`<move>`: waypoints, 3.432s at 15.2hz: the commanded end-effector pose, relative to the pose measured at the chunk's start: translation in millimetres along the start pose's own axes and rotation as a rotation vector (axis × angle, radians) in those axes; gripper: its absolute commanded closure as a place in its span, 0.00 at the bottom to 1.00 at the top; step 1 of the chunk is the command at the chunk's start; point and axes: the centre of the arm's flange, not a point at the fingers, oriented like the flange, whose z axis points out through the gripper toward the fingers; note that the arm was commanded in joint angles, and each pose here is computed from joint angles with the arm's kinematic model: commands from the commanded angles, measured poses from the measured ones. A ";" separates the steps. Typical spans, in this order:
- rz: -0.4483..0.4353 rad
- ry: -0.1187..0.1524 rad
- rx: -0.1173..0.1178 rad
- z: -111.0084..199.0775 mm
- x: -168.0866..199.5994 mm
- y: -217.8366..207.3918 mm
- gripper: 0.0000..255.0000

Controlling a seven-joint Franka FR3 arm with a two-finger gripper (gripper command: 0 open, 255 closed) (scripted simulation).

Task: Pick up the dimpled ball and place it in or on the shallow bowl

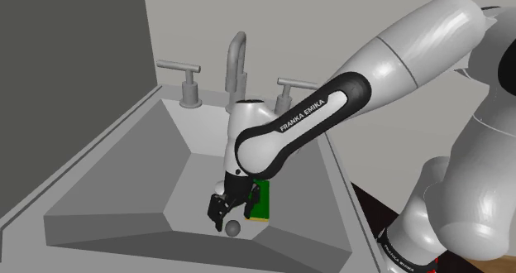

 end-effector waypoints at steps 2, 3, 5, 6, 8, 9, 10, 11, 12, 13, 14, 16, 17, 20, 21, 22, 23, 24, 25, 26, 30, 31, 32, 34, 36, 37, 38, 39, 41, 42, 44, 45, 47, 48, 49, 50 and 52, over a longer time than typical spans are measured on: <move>0.000 0.000 0.000 14.1 0.0 -0.1 0.00; 0.000 0.000 0.000 14.1 0.0 -0.1 0.00; 0.000 0.000 0.000 14.1 0.0 -0.1 0.00; 0.000 0.000 0.000 14.1 0.0 -0.1 0.00; 0.000 0.000 0.000 14.1 0.0 -0.1 0.00; 0.000 0.000 0.000 14.1 0.0 -0.1 0.00; 0.000 0.000 0.000 14.2 -0.1 -0.1 1.00; 0.000 0.000 0.000 14.1 0.0 0.0 1.00; 0.000 0.000 0.000 14.1 -0.1 -0.2 1.00; 0.000 0.000 0.000 14.1 0.2 -0.1 1.00; 0.000 0.000 0.000 14.1 0.1 -0.2 1.00; 0.000 0.000 0.000 14.1 0.0 -0.2 1.00; 0.000 0.000 0.000 14.2 0.0 -0.1 1.00; 0.000 0.000 0.000 9.2 -1.3 -1.2 1.00; 0.000 0.000 0.000 4.2 -2.7 -2.4 1.00; 0.000 0.000 0.000 -0.8 -4.0 -3.5 1.00; 0.000 0.000 0.000 -5.8 -5.3 -4.6 1.00; 0.000 0.000 0.000 -10.8 -6.7 -5.8 1.00; 0.000 0.000 0.000 -15.7 -8.0 -6.9 1.00; 0.000 0.000 0.000 -20.7 -9.3 -8.0 1.00; 0.000 0.000 0.000 -40.7 -14.7 -12.5 1.00; 0.000 0.000 0.000 -45.6 -16.0 -13.7 1.00; 0.000 0.000 0.000 -50.6 -17.4 -14.8 1.00; 0.000 0.000 0.000 -60.6 -20.1 -17.1 1.00; 0.000 0.000 0.000 -70.5 -22.7 -19.3 1.00; 0.000 0.000 0.000 -75.5 -24.1 -20.5 1.00; 0.000 0.000 0.000 -80.5 -25.4 -21.6 1.00; 0.000 0.000 0.000 -85.5 -26.7 -22.7 1.00; 0.000 0.000 0.000 -95.4 -29.4 -25.0 1.00; 0.000 0.000 0.000 -100.4 -30.8 -26.1 1.00; 0.000 0.000 0.000 -110.4 -33.4 -28.4 1.00; 0.000 0.000 0.000 -115.4 -34.8 -29.5 1.00; 0.000 0.000 0.000 -125.3 -37.4 -31.8 1.00; 0.000 0.000 0.000 -130.3 -38.8 -32.9 1.00; 0.000 0.000 0.000 -130.8 -38.9 -33.0 1.00; 0.000 0.000 0.000 -135.2 -30.5 -23.8 1.00; 0.000 0.000 0.000 -144.0 -13.8 -5.5 1.00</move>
